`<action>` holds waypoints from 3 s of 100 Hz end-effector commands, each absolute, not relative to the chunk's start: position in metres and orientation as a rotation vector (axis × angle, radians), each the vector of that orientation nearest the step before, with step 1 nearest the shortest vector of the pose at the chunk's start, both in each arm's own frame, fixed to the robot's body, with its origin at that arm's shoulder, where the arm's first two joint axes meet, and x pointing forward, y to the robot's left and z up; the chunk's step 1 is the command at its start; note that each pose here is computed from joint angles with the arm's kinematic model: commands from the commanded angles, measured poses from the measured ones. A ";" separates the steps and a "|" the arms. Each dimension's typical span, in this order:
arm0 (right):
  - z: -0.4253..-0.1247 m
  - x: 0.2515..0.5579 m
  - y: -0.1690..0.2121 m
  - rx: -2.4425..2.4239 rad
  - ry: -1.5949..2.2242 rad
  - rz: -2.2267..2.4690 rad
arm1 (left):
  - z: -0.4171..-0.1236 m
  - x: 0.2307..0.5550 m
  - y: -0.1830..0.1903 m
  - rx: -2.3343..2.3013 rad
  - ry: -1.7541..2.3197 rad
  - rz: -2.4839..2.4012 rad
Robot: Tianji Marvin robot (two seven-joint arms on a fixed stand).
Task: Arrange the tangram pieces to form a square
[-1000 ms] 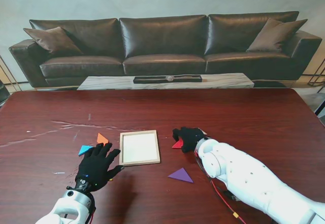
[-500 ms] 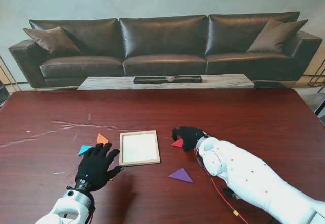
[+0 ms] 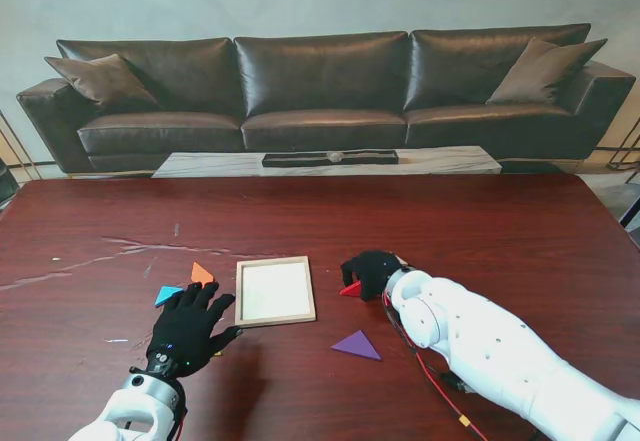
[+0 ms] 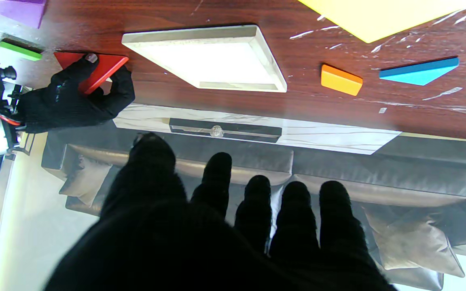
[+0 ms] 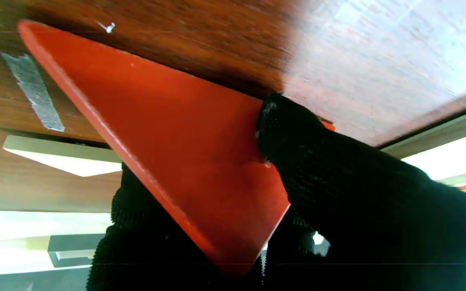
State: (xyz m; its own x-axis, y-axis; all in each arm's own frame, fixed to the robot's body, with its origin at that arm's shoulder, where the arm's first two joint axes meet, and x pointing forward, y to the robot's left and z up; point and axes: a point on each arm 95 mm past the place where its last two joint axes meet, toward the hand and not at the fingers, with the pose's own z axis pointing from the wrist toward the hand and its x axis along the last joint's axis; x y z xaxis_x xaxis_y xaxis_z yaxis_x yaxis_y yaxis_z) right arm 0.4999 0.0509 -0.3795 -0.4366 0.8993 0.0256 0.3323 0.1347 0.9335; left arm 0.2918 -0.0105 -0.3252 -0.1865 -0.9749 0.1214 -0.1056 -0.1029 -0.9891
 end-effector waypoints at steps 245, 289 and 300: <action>-0.314 0.493 0.199 1.195 1.757 1.626 | -0.321 0.286 -0.005 -1.279 1.410 -1.389; -0.336 0.485 0.218 1.258 1.775 1.657 | -0.321 0.285 -0.005 -1.276 1.412 -1.390; -0.342 0.483 0.221 1.256 1.795 1.659 | -0.320 0.284 -0.005 -1.275 1.411 -1.391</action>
State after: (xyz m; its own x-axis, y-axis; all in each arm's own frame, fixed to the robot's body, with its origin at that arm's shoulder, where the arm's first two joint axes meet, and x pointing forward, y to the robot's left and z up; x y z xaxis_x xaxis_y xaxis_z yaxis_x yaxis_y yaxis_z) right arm 0.4892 0.2132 -0.3361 -0.5078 0.8182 0.2695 0.3282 -0.1054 0.9387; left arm 0.2865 -0.0047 -0.3214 -0.2020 -0.9720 0.1203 -0.1366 -0.0937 -0.9862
